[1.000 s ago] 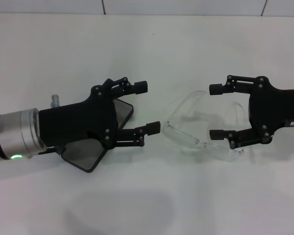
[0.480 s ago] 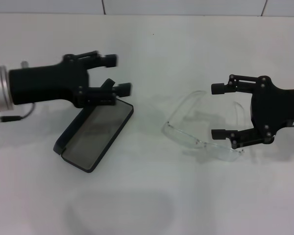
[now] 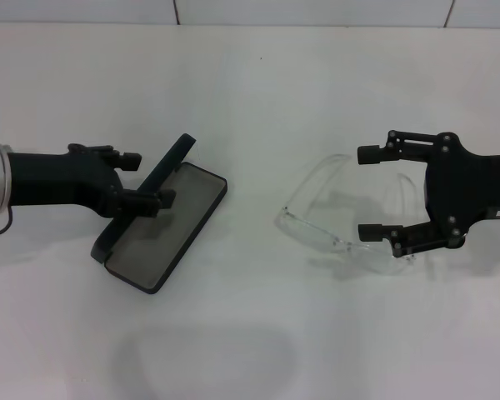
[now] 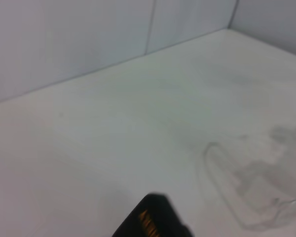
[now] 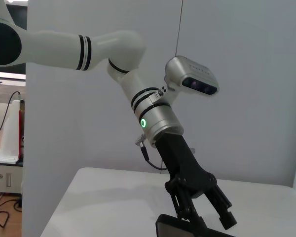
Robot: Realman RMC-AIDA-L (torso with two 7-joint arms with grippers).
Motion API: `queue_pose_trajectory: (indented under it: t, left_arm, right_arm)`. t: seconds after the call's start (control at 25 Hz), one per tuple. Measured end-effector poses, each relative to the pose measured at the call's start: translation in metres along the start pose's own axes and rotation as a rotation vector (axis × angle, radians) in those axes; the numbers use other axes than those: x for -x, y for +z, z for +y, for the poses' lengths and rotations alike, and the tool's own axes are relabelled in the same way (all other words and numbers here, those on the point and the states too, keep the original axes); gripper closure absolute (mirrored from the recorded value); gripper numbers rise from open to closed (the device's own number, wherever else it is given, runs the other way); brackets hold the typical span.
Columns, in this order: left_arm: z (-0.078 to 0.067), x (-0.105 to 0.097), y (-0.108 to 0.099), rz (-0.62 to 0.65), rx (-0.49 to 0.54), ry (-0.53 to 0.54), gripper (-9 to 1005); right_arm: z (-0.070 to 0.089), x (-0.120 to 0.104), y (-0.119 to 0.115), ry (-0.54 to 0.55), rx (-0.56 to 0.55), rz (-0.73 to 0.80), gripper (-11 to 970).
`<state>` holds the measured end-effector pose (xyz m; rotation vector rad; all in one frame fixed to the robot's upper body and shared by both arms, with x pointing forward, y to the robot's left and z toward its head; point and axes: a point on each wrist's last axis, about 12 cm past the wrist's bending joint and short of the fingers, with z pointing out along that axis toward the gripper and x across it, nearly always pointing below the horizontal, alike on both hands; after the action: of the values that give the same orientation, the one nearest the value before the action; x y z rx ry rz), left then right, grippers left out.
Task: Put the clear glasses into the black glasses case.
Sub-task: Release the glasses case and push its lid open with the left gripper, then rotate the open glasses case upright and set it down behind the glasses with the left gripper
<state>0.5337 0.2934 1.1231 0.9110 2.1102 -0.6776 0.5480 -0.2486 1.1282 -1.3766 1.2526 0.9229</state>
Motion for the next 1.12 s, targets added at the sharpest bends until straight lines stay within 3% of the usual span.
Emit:
queue_pose_trajectory:
  t: [0.36, 0.68, 0.88, 1.12]
  left_arm:
    - [0.004, -0.008, 0.011, 0.065, 0.021, -0.040, 113]
    - [0.004, -0.002, 0.017, 0.086, 0.012, -0.015, 327]
    - [0.004, 0.005, 0.019, 0.083, 0.008, 0.000, 541]
    - [0.008, 0.015, 0.021, 0.071, 0.023, 0.032, 662]
  right_arm:
    - [-0.001, 0.001, 0.001, -0.003, 0.003, 0.000, 89]
    - [0.001, -0.001, 0.001, -0.015, 0.010, 0.012, 89]
    - [0.003, -0.003, 0.001, -0.033, 0.016, 0.019, 89]
    - [0.008, -0.004, -0.002, -0.045, 0.024, 0.011, 89]
